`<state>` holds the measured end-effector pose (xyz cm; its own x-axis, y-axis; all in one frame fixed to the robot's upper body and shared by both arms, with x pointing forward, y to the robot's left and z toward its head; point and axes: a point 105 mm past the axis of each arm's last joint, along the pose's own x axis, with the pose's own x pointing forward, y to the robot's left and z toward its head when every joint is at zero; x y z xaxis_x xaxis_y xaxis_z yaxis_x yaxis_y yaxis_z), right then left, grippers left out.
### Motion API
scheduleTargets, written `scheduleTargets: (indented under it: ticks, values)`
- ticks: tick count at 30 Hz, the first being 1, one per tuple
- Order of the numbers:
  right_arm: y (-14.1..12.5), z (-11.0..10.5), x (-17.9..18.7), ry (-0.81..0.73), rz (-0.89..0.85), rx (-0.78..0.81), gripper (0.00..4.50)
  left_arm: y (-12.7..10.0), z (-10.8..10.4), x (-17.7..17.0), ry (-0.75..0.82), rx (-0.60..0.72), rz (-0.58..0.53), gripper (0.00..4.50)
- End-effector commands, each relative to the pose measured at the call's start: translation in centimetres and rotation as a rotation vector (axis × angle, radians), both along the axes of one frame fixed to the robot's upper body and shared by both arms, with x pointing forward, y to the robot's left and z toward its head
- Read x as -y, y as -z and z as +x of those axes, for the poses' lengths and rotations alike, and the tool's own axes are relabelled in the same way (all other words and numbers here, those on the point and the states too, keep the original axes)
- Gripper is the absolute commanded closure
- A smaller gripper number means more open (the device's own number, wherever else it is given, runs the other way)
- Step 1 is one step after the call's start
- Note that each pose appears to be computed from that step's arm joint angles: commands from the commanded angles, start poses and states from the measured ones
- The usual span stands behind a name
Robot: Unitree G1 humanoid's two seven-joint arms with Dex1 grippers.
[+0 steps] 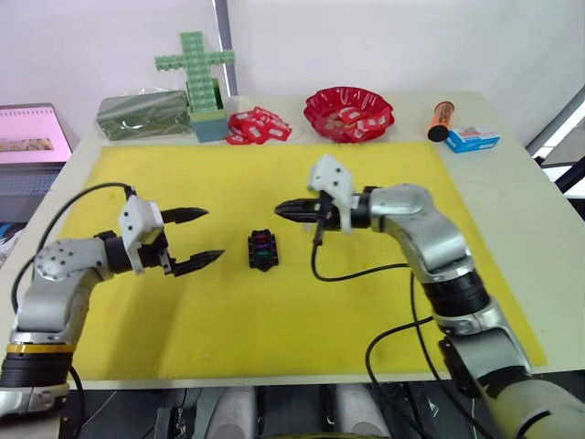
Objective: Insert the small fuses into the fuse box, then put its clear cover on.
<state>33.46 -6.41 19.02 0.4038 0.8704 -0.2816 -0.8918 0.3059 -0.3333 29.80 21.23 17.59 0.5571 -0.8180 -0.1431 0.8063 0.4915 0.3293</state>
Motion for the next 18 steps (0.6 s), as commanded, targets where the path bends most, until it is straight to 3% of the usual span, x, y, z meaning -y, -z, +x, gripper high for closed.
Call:
scheduleTargets:
  ticks: [1, 9, 14, 18]
  values:
    - [-1.2, -0.3, 3.7, 0.077, -0.018, 0.054, 2.85, -2.0, 0.4, -2.6, -0.090, 0.064, -0.010, 0.00]
    - [1.3, -0.8, 12.1, 0.334, -0.080, -0.011, 0.03, -1.1, 0.1, -8.5, -0.305, 0.070, -0.003, 0.00]
    - [2.9, -0.9, 14.8, 0.451, -0.036, -0.066, 0.03, 0.0, -0.8, -10.6, -0.374, 0.053, 0.016, 0.00]
    - [4.2, -1.4, 15.3, 0.482, -0.011, -0.130, 0.03, 0.5, -1.4, -10.2, -0.363, 0.050, 0.030, 0.00]
